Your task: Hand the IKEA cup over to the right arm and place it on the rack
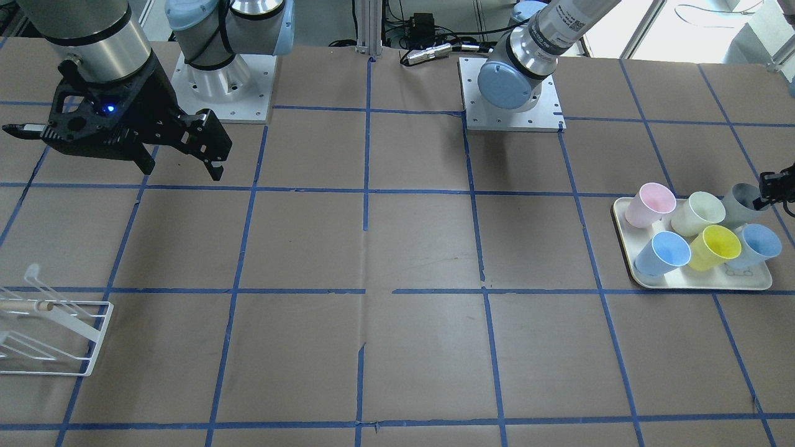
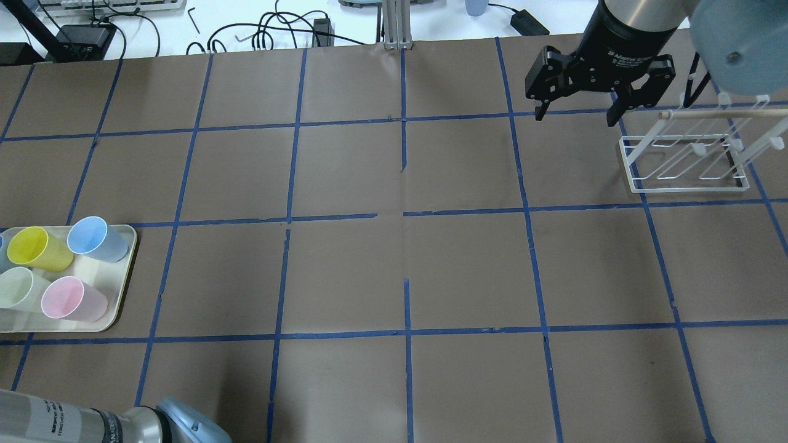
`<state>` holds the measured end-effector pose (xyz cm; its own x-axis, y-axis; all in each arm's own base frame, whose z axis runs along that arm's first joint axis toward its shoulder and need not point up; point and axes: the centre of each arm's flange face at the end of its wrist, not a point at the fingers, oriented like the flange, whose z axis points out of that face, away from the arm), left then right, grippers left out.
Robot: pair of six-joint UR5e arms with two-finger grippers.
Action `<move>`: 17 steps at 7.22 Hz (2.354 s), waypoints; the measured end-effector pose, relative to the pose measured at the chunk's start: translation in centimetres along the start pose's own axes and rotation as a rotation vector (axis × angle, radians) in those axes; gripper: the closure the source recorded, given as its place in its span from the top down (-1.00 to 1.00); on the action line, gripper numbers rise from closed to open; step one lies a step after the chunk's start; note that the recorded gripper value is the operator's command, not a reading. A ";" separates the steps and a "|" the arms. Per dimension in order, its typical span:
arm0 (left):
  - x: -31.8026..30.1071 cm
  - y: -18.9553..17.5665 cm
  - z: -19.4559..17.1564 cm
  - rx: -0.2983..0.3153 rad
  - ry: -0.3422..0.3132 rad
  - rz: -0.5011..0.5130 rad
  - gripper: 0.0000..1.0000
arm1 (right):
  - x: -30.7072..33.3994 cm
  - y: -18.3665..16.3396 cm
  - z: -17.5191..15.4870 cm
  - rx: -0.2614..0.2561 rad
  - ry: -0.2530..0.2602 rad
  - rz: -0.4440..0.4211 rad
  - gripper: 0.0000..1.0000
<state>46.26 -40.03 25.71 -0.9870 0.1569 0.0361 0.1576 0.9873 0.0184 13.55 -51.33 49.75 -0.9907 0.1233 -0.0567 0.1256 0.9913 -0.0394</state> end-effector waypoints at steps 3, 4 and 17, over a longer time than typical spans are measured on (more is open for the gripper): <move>-0.8 -0.6 -6.4 -0.014 0.040 0.026 -1.00 | 0.2 -0.1 -1.2 -0.015 -0.042 0.028 1.00; -0.8 -0.7 -9.1 -0.028 0.076 0.031 -1.00 | 1.2 -0.2 -2.2 -0.047 -0.043 0.051 1.00; 46.6 -23.4 -9.7 0.384 1.283 0.005 -1.00 | 7.2 1.1 -0.8 -0.499 -0.859 0.581 1.00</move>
<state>-3.05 -56.01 36.63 -0.2246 0.2364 0.9453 -0.0665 0.9642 -0.2569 6.54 -49.28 50.06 -0.4040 0.6859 -0.6053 0.3281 0.7263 0.6040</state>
